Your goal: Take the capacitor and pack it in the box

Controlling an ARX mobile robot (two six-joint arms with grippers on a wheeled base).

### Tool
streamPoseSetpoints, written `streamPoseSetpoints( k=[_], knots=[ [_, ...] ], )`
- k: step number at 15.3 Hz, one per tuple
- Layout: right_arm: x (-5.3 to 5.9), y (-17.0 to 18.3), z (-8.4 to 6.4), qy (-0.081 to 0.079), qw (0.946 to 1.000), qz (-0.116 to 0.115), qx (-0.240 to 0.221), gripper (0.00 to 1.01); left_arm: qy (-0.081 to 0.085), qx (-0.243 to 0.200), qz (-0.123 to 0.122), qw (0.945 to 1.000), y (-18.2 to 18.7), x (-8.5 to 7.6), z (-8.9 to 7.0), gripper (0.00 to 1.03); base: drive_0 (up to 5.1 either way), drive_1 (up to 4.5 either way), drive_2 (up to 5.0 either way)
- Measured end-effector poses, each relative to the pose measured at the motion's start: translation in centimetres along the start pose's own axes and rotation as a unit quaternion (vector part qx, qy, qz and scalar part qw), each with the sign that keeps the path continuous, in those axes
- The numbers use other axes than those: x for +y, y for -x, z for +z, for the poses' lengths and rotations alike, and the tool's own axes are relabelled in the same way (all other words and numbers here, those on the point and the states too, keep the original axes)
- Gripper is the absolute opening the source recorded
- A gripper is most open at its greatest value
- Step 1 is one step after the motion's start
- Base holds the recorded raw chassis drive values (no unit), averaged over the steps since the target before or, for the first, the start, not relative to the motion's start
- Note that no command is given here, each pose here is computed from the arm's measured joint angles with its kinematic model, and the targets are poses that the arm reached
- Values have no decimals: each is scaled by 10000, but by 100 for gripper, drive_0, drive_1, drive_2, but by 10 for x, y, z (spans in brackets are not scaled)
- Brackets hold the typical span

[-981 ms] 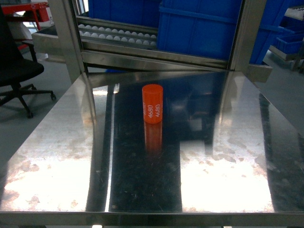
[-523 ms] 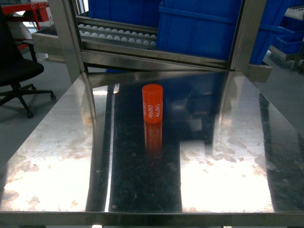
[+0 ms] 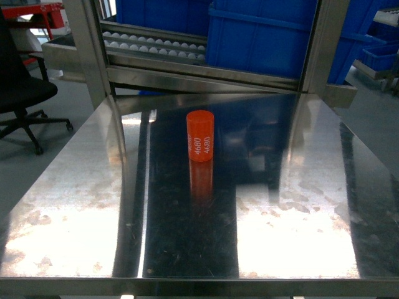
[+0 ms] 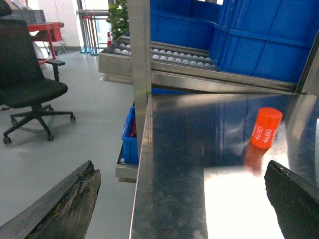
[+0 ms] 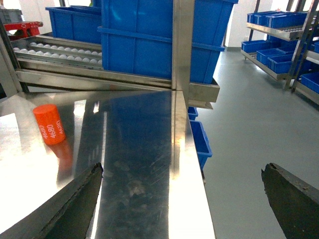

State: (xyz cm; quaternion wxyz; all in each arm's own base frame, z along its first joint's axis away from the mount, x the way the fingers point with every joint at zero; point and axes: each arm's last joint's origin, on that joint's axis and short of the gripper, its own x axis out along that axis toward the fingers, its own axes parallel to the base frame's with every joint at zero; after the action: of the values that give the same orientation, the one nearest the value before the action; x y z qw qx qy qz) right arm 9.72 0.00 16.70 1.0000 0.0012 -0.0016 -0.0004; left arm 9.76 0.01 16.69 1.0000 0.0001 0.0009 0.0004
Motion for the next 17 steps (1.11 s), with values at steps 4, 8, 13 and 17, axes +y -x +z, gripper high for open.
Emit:
streamPoseSetpoints(
  k=[4,8,13,17],
  knots=[
    [0,0,0,0,10000,2,0,98,0,0,0,10000,0,0,0,98,0,0,0],
    [0,0,0,0,10000,2,0,98,0,0,0,10000,0,0,0,98,0,0,0],
    [0,0,0,0,10000,4,-10,98,97,508,455,9976,-24,-4,10,98,0,0,0],
    [0,0,0,0,10000,0,0,98,-73,471,-1436,9885,-163,-55,35,98,0,0,0]
  ],
)
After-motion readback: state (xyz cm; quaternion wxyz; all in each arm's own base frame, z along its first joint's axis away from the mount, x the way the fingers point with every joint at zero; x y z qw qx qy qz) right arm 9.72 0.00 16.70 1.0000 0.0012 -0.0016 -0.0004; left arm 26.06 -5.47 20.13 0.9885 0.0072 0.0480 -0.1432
